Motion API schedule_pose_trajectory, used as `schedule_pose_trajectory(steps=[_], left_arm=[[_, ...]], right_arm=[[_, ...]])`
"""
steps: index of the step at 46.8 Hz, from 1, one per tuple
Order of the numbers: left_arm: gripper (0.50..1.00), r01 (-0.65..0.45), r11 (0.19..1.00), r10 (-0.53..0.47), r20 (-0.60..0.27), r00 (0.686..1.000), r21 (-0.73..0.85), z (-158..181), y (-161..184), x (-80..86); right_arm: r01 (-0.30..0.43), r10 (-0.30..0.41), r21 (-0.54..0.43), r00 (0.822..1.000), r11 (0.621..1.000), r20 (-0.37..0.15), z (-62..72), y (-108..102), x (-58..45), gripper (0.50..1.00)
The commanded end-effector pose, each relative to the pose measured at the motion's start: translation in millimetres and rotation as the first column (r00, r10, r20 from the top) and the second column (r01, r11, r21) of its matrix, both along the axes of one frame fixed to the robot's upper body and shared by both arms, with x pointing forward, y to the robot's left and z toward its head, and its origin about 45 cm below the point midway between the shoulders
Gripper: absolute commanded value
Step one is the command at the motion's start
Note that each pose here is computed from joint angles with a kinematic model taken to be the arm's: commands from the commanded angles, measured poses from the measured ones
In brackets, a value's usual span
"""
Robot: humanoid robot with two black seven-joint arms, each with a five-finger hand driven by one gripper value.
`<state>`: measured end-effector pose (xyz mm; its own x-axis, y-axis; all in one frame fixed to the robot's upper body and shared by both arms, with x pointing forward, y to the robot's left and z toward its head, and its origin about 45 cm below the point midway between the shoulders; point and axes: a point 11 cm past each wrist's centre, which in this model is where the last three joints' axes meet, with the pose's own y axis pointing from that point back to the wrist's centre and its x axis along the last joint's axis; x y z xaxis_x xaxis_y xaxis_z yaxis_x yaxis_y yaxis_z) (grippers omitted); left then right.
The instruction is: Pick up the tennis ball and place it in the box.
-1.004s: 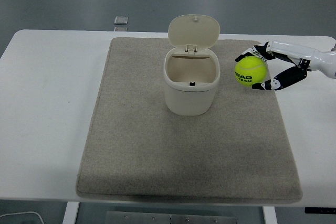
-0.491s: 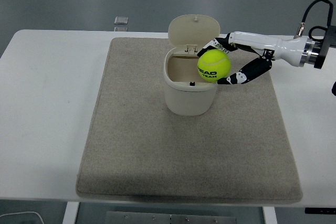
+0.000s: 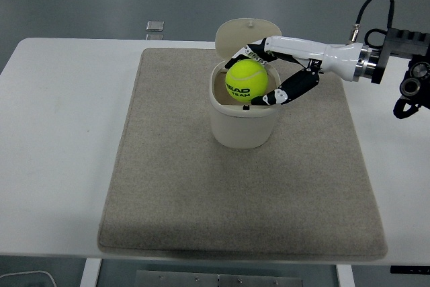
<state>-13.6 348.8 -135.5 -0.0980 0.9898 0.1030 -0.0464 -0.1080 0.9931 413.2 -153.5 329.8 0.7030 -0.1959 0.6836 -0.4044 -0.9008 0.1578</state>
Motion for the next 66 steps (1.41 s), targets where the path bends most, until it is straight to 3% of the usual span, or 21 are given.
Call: schedule_pose_trajectory(steps=[1,18,29,33,41,51,57,66], left_arm=[[0.992,0.0,1.0,0.0,0.0,1.0,0.001,0.0,0.2,0.1],[0.992,0.0,1.0,0.0,0.0,1.0,0.001,0.0,0.2,0.1],[0.992,0.0,1.0,0.0,0.0,1.0,0.001,0.0,0.2,0.1],[0.992,0.0,1.0,0.0,0.001,1.0,-0.001,0.0,-0.3,0.3],[0.992,0.0,1.0,0.0,0.0,1.0,0.001,0.0,0.2,0.1],[0.992,0.0,1.0,0.0,0.0,1.0,0.001,0.0,0.2,0.1],[0.992,0.0,1.0,0.0,0.0,1.0,0.001,0.0,0.2,0.1],[0.992,0.0,1.0,0.0,0.001,1.0,-0.001,0.0,-0.3,0.3]], right_arm=[[0.004,-0.004,-0.002,1.0,1.0,-0.004,-2.3,-0.7,0.8,0.5],[0.027,-0.027,-0.012,1.0,1.0,-0.008,-6.6,-7.5,4.8,0.5],[0.045,-0.045,-0.016,0.999,0.999,-0.008,-7.8,-12.4,8.6,0.603],[0.046,-0.046,-0.017,0.999,0.999,-0.006,-7.3,-12.6,9.1,0.613],[0.054,-0.054,-0.019,0.999,0.998,-0.006,-8.2,-14.7,10.5,0.715],[0.055,-0.055,-0.02,0.998,0.998,-0.011,-10.6,-15.6,10.1,0.77],[0.057,-0.057,-0.019,0.998,0.998,-0.012,-10.5,-16.0,10.5,0.838],[0.058,-0.058,-0.022,0.998,0.998,-0.018,-13.7,-16.8,9.6,0.858]])
